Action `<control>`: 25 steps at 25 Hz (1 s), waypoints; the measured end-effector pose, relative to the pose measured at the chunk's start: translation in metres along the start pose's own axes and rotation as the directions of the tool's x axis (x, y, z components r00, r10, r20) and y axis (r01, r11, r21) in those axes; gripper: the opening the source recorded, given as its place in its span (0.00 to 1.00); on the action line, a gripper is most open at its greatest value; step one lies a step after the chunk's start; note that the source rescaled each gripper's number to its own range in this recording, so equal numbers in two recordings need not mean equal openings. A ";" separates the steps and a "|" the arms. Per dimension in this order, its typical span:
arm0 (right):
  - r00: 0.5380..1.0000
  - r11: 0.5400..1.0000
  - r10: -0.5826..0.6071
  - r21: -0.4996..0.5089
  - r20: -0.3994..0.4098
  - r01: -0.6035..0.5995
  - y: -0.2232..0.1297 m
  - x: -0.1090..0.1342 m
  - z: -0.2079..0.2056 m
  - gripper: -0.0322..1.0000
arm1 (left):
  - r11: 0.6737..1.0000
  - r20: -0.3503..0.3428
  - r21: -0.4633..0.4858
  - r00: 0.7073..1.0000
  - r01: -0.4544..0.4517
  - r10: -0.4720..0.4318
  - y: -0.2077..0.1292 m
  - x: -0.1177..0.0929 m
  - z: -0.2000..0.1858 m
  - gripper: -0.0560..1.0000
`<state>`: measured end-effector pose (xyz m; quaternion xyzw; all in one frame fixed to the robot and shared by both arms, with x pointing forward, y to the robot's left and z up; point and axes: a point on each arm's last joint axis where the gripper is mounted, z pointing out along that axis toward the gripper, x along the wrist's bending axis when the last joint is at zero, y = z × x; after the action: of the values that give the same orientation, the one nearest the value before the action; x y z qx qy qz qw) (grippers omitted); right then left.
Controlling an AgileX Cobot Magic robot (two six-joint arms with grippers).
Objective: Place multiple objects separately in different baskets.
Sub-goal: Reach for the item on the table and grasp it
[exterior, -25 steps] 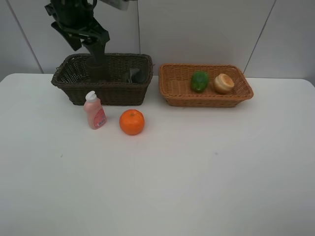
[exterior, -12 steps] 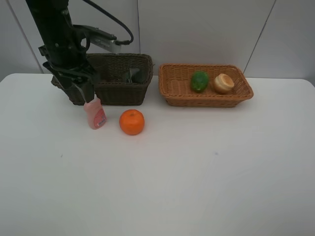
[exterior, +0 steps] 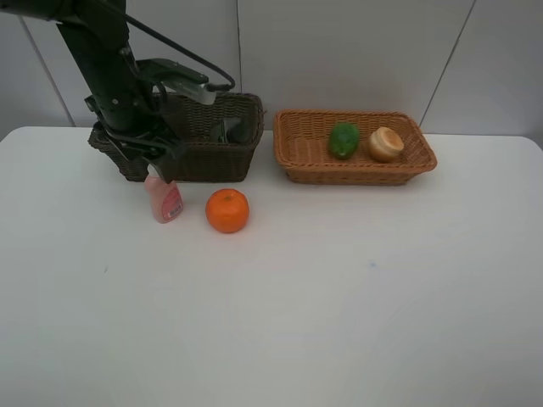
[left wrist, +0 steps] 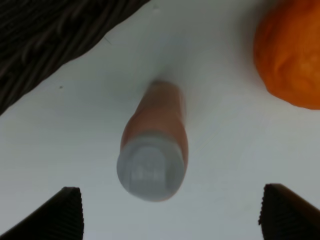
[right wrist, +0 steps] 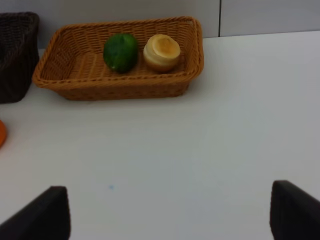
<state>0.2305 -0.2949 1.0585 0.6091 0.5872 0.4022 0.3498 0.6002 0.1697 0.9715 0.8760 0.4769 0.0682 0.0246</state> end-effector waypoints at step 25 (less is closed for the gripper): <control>1.000 1.000 0.000 0.000 0.000 0.000 0.000 0.000 0.000 0.83 | 1.000 0.008 0.019 1.000 -0.010 0.010 0.010 -0.002 0.049 0.93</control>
<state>0.2305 -0.2949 1.0585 0.6091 0.5872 0.4022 0.3498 0.6146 0.1639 0.9240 0.8788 0.4731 0.0604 0.0177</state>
